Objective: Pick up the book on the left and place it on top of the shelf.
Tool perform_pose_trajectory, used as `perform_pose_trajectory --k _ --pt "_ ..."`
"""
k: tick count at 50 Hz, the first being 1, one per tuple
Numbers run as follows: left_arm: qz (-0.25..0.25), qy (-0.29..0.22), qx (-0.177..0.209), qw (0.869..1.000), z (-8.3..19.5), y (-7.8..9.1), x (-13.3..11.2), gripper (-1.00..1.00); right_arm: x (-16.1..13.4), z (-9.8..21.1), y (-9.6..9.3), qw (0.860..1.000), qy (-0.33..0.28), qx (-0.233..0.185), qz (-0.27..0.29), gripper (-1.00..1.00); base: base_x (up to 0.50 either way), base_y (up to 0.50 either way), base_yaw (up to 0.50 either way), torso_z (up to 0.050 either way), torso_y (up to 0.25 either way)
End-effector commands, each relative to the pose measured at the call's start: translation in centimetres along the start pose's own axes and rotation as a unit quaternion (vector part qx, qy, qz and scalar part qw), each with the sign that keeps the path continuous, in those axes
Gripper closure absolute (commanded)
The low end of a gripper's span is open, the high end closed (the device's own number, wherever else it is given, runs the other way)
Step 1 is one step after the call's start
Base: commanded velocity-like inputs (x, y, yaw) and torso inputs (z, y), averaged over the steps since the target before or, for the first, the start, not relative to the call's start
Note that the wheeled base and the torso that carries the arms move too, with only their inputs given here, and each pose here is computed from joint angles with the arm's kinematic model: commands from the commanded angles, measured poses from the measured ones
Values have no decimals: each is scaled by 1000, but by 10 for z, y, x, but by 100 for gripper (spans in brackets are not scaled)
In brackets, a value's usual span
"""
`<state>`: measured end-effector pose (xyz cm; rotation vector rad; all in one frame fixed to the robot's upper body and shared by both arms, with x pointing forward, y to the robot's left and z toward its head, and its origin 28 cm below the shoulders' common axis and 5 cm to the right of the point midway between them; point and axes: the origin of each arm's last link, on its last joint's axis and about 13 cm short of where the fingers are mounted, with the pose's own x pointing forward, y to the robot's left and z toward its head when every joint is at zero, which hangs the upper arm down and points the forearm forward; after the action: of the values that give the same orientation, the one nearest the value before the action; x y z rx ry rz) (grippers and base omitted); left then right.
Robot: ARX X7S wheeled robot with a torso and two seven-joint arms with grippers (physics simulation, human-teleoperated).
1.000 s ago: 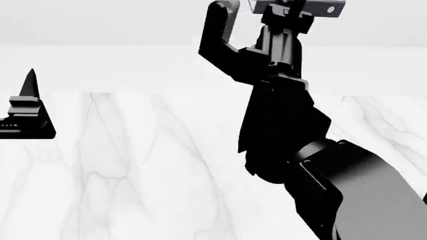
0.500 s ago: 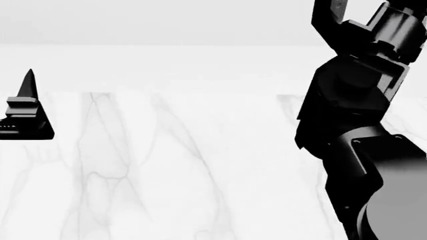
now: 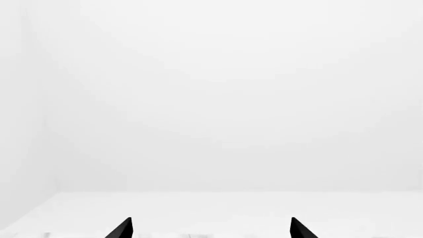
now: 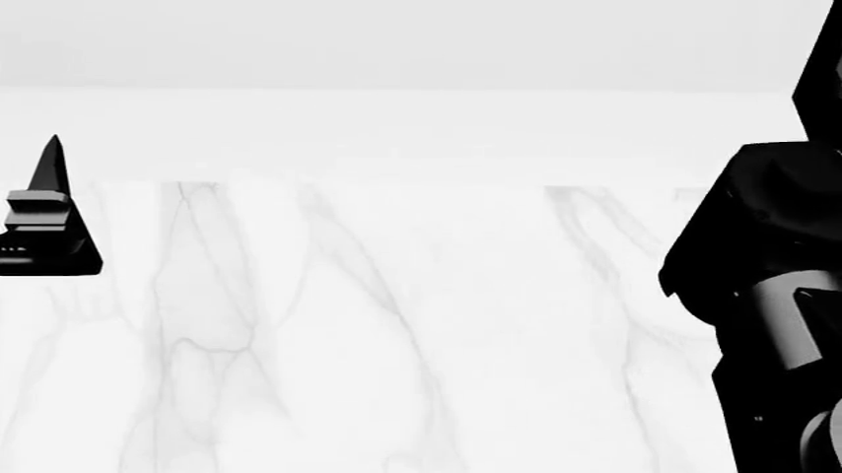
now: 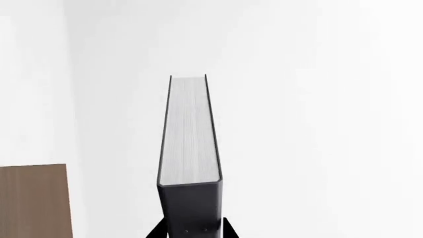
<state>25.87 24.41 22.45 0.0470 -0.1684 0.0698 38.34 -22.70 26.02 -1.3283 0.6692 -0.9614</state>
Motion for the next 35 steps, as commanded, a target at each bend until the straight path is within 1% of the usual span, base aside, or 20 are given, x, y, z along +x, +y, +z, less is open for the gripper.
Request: perform_pose_trajectory --k 1,6,14,25,35 --pt "1 0 -1 1000 0 1 0 -100 8 -20 -10 991 66 -81 -87 100 0 0 0 0 0" --pt "1 0 -1 1000 -1 1 0 -100 8 -27 -5 989 96 -84 -75 100 0 0 0 3 2" --pt "1 0 -1 1000 -1 1 0 -100 7 -31 -1 987 119 -82 -68 100 0 0 0 0 1" --pt "6 0 -2 1000 -1 2 -2 -100 6 -34 6 987 131 -80 -54 100 0 0 0 0 1" --pt "6 -1 -1 1000 -1 3 -2 -100 5 -37 14 987 137 -79 -29 100 0 0 0 0 1"
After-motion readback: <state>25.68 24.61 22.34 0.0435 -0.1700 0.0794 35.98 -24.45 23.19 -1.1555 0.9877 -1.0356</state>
